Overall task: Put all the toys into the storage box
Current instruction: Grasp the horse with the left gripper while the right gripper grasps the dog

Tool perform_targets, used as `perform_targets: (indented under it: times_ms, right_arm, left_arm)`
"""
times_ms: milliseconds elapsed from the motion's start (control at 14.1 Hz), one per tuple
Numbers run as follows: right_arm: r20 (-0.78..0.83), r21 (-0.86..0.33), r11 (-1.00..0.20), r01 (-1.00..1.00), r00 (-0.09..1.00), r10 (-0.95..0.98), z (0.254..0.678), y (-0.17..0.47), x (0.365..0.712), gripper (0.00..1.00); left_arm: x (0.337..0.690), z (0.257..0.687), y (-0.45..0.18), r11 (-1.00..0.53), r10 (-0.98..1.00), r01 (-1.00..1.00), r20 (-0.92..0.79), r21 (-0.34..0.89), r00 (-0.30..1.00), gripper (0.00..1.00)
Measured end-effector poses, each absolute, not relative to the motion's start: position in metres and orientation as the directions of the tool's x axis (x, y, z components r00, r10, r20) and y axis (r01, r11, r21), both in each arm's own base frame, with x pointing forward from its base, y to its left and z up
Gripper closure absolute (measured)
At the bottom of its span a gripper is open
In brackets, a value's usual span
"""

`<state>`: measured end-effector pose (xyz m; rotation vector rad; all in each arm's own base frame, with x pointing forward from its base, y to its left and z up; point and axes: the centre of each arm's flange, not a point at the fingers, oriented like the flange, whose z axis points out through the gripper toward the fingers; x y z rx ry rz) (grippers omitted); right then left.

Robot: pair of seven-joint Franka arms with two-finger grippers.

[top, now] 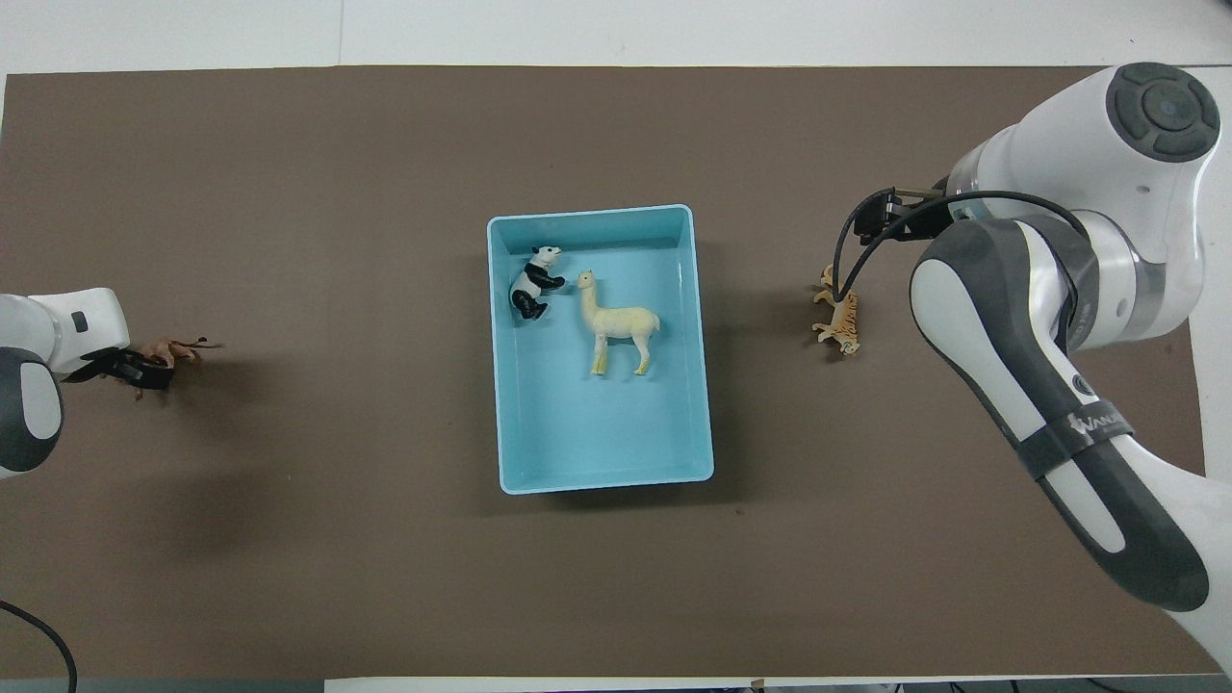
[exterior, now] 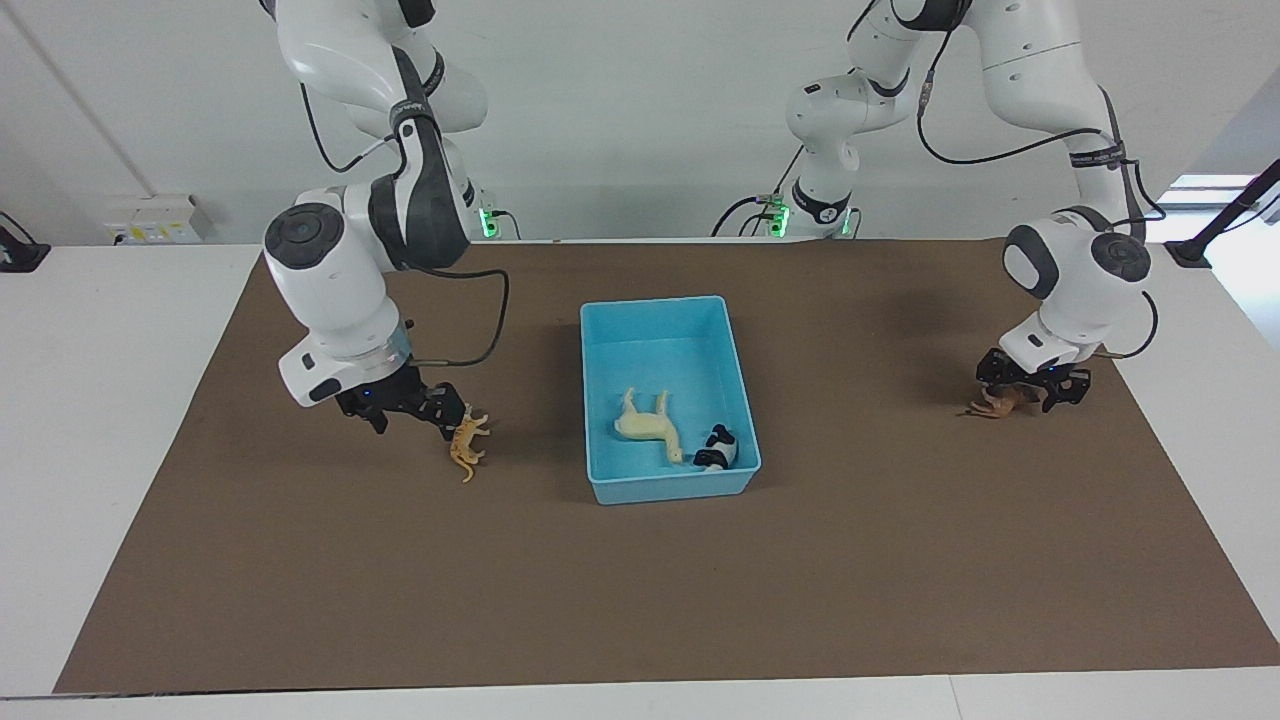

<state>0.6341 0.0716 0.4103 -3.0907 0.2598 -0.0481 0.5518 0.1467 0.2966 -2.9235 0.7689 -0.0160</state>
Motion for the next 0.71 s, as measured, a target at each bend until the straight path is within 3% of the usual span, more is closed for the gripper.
perform_targets:
  times_ms: [284, 569, 711]
  right_arm:
    - [-0.010, -0.034, -0.992, -0.124, 0.992, -0.124, 0.394, 0.076, 0.616, 0.00]
    - [-0.004, -0.035, -0.996, -0.080, 0.997, -0.080, 0.374, 0.080, 0.602, 0.00]
    - [0.003, -0.035, -0.997, -0.073, 0.997, -0.073, 0.355, 0.082, 0.594, 0.00]
  left_arm:
    - [0.552, 0.296, 0.137, -0.881, -0.460, -0.459, -0.018, -0.113, 0.888, 0.63]
    - [0.559, 0.308, 0.130, -0.920, -0.378, -0.380, -0.044, -0.097, 0.925, 0.67]
    - [0.583, 0.349, 0.096, -0.947, -0.303, -0.310, -0.079, -0.089, 0.950, 0.67]
